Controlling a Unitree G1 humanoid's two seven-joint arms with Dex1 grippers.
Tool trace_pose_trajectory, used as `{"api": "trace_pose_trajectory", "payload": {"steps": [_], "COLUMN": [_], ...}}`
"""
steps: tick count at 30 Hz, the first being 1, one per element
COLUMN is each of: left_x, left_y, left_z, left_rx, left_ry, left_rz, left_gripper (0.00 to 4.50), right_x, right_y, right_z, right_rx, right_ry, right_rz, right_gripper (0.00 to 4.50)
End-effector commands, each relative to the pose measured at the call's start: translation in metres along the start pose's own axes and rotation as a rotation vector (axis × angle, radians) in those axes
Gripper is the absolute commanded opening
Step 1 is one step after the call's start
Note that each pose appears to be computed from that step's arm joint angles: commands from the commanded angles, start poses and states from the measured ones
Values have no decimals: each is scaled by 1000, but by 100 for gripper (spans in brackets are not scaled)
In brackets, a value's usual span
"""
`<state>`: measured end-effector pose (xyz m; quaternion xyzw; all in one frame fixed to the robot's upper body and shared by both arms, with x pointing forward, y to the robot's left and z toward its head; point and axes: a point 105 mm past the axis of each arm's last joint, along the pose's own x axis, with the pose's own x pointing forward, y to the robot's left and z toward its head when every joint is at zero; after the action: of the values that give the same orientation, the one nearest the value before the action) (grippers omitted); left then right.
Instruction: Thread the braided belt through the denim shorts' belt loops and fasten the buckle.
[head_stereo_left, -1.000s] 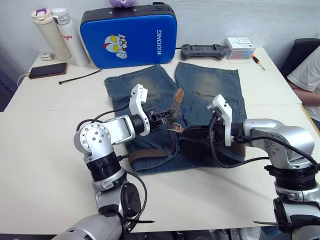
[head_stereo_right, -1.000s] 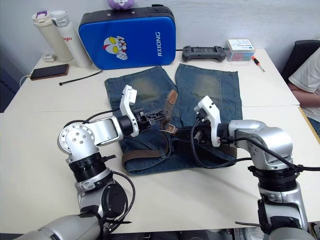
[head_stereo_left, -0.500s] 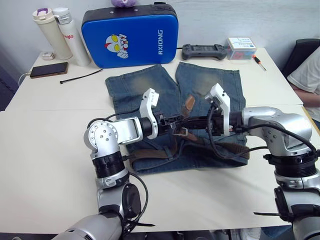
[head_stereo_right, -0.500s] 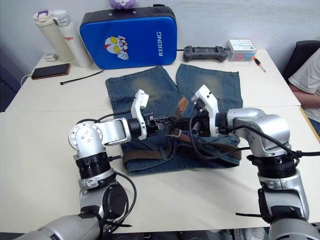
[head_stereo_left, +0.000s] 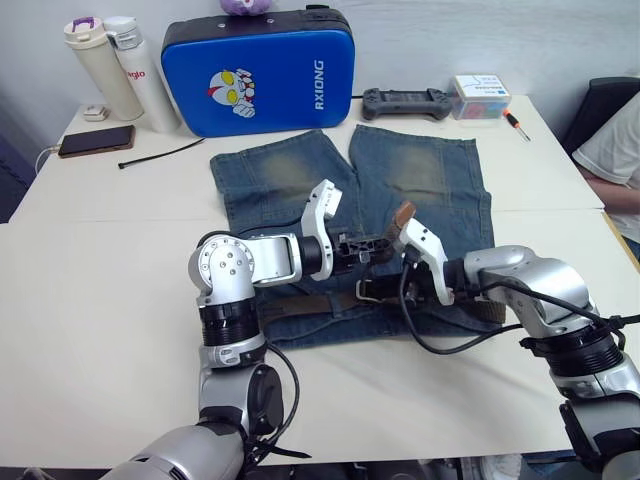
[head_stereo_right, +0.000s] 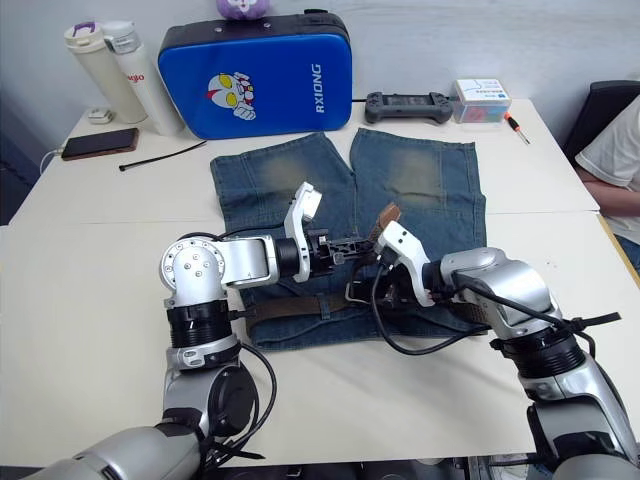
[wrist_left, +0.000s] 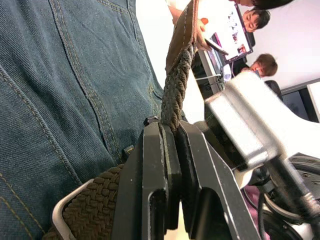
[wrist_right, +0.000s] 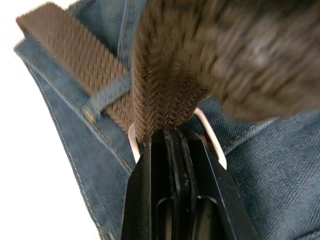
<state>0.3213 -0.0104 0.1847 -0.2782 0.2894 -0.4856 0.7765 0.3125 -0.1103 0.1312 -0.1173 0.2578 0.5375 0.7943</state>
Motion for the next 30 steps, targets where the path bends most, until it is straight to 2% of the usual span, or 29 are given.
{"api": "trace_pose_trajectory", "payload": {"steps": [1,5,9,12,15,17,24,30], "left_x": [0,-14,-28,-41,-64,-75,-102,-113], "left_y": [-30,-21,-10,10,26,22,9,-3], "left_z": [10,12,11,0,1,8,24,24], "left_rx": [71,89,54,-1,-65,-90,-88,-73], "left_ry": [-24,-52,-111,-128,-231,-311,-439,-429], "left_rz": [-111,-68,-39,14,75,48,-29,-49], "left_gripper": [0,0,0,0,0,0,0,0], "right_x": [0,-11,-15,-15,-17,-17,-15,-14], "right_y": [-1,-5,-8,-9,-6,-5,-5,-8], "right_z": [-27,-37,-36,-30,-29,-31,-34,-30], "right_rx": [-6,-71,-88,-81,-81,-79,-85,-97], "right_ry": [117,193,194,162,163,168,184,179], "right_rz": [-11,-37,-72,-89,-90,-90,-78,-82], "right_gripper": [10,10,10,10,10,10,10,10]}}
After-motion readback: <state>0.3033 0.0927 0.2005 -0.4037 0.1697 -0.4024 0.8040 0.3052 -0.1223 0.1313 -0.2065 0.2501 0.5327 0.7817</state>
